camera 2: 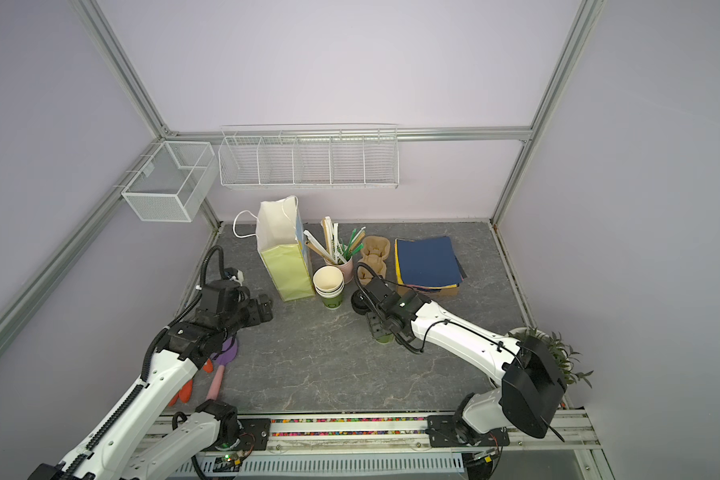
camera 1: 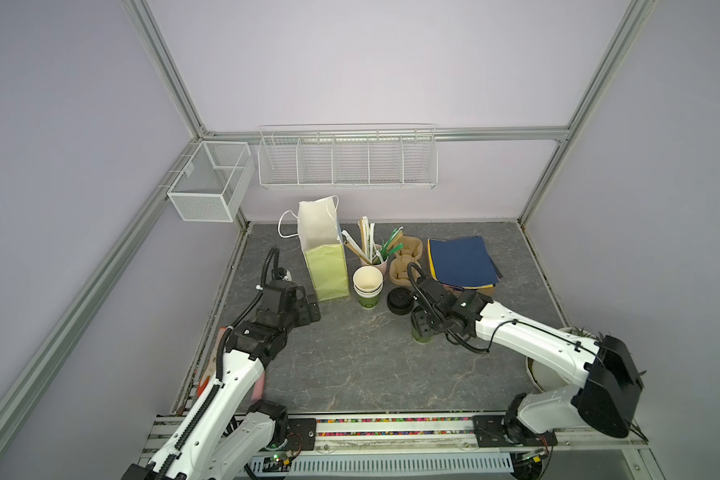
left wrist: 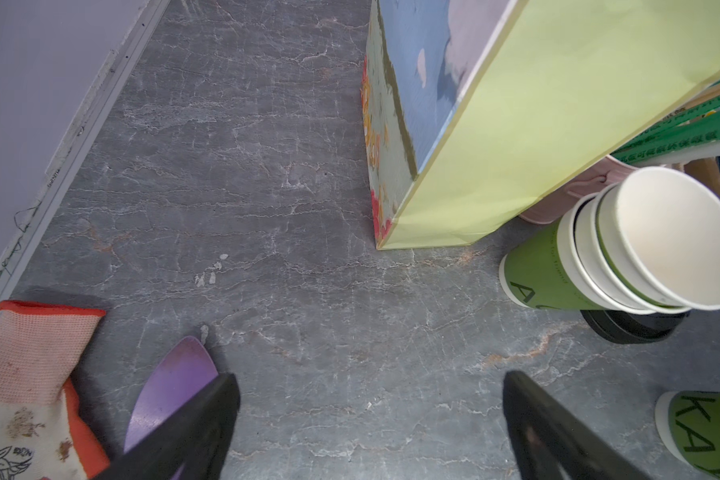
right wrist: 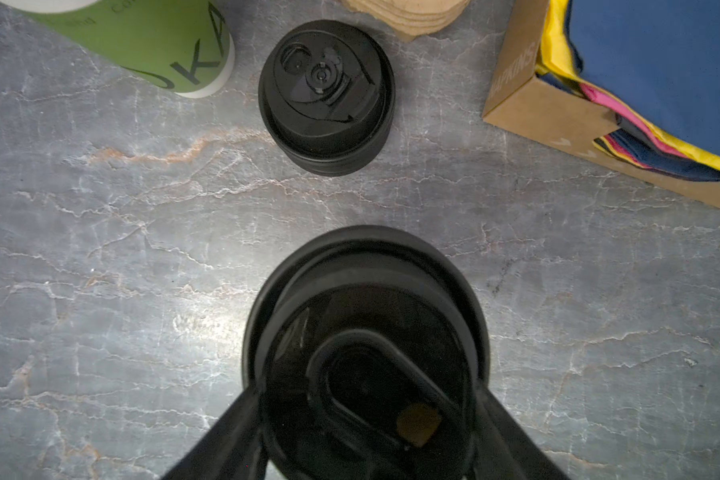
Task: Pack the takeout coffee
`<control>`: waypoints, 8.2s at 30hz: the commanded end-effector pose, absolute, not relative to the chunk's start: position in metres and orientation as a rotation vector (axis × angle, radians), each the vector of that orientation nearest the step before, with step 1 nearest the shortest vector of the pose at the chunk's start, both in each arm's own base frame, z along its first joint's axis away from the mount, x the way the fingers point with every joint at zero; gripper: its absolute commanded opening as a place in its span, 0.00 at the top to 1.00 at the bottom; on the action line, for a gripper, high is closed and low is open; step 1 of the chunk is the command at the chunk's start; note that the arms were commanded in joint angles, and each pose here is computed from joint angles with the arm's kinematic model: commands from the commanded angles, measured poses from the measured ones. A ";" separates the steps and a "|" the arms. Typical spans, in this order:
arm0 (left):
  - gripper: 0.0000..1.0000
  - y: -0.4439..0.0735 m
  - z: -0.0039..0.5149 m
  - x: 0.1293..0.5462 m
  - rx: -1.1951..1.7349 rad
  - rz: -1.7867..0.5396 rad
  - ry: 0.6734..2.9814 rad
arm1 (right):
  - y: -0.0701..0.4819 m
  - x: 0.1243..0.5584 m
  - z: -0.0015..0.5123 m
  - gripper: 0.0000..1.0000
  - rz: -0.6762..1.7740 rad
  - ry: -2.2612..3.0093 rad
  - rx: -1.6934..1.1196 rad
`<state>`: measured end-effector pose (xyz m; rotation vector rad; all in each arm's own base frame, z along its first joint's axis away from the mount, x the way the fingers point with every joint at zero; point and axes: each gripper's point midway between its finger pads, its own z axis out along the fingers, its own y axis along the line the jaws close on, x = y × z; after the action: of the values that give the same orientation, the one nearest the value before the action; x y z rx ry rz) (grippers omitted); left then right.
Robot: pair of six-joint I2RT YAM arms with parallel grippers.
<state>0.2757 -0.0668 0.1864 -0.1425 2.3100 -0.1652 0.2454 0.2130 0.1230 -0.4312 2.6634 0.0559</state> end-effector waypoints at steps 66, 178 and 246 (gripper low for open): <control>0.01 -0.070 0.187 0.272 -0.107 -0.162 2.322 | 0.027 0.293 0.138 0.32 -0.097 2.670 0.320; 0.12 -0.072 0.316 0.363 -0.269 -0.312 2.034 | 0.226 0.341 0.198 0.14 0.281 2.539 -0.288; 0.11 -0.046 0.327 0.308 -0.202 -0.138 1.768 | 0.254 0.515 0.065 0.65 0.093 2.735 0.019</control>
<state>0.3093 -0.0473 0.3295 -0.2159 1.7585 -0.1630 0.5193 0.2541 0.0765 0.0272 2.7018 0.1216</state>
